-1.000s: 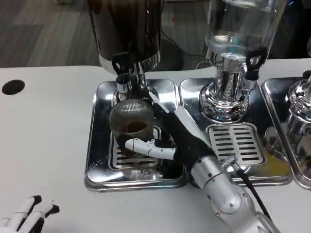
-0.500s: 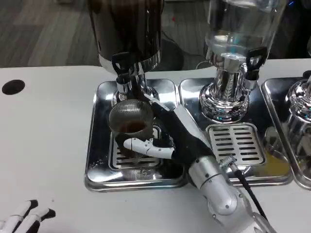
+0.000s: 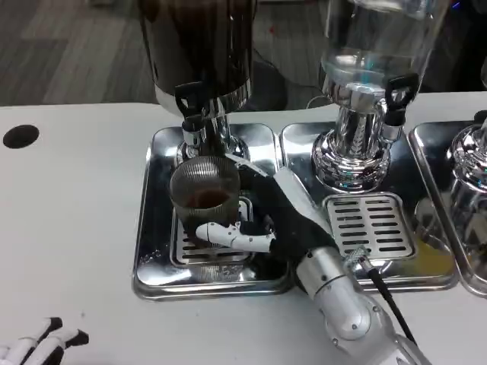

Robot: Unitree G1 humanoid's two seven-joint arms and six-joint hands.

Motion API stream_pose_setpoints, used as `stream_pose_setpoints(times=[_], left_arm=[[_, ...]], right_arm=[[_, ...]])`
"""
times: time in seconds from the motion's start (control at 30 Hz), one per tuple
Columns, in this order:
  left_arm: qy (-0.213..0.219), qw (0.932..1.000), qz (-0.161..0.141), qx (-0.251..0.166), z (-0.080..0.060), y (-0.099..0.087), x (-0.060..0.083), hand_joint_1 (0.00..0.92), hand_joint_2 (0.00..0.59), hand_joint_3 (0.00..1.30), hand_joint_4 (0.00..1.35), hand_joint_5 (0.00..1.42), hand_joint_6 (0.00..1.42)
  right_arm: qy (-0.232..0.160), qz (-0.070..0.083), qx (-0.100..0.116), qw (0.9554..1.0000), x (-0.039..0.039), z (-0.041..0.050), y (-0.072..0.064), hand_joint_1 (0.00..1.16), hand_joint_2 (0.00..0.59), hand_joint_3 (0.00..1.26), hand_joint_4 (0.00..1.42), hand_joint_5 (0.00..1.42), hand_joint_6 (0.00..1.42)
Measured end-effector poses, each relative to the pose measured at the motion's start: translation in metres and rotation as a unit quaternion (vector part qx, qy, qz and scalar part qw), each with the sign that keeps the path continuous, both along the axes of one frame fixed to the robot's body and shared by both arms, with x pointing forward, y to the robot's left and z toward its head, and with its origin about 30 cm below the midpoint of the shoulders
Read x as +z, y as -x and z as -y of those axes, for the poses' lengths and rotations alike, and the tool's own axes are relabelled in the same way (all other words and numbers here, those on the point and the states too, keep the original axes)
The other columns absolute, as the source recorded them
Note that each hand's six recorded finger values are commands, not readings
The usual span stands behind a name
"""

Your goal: Grasp the cup under the faucet to collect the drink, then remove the cup.

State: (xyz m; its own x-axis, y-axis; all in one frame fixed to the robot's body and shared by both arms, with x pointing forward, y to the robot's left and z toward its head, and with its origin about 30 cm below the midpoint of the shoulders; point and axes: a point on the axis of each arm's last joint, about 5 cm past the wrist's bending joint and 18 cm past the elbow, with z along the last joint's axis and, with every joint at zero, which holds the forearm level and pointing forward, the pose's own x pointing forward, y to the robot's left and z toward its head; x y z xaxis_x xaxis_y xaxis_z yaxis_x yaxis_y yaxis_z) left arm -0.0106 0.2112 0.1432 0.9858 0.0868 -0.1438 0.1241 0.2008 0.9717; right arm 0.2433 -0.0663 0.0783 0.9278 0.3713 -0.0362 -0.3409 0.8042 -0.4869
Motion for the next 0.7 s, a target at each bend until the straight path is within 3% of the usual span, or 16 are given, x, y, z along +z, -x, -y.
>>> stream_pose_setpoints(times=[0.33, 0.7], left_arm=[[0.002, 1.0000, -0.002, -0.001, 0.0007, -0.0016, 0.0004, 0.000, 0.098, 0.34, 0.18, 0.25, 0.44], [0.002, 1.0000, -0.006, -0.001, 0.0005, -0.0028, 0.0007, 0.000, 0.111, 0.34, 0.19, 0.26, 0.44]], right_arm=[[0.004, 0.008, -0.015, 0.9999, -0.0013, 0.0006, 0.0007, 0.67, 0.092, 0.27, 0.27, 0.27, 0.10], [0.003, 0.006, -0.028, 0.9996, -0.0034, 0.0014, 0.0033, 0.66, 0.094, 0.31, 0.29, 0.28, 0.10]])
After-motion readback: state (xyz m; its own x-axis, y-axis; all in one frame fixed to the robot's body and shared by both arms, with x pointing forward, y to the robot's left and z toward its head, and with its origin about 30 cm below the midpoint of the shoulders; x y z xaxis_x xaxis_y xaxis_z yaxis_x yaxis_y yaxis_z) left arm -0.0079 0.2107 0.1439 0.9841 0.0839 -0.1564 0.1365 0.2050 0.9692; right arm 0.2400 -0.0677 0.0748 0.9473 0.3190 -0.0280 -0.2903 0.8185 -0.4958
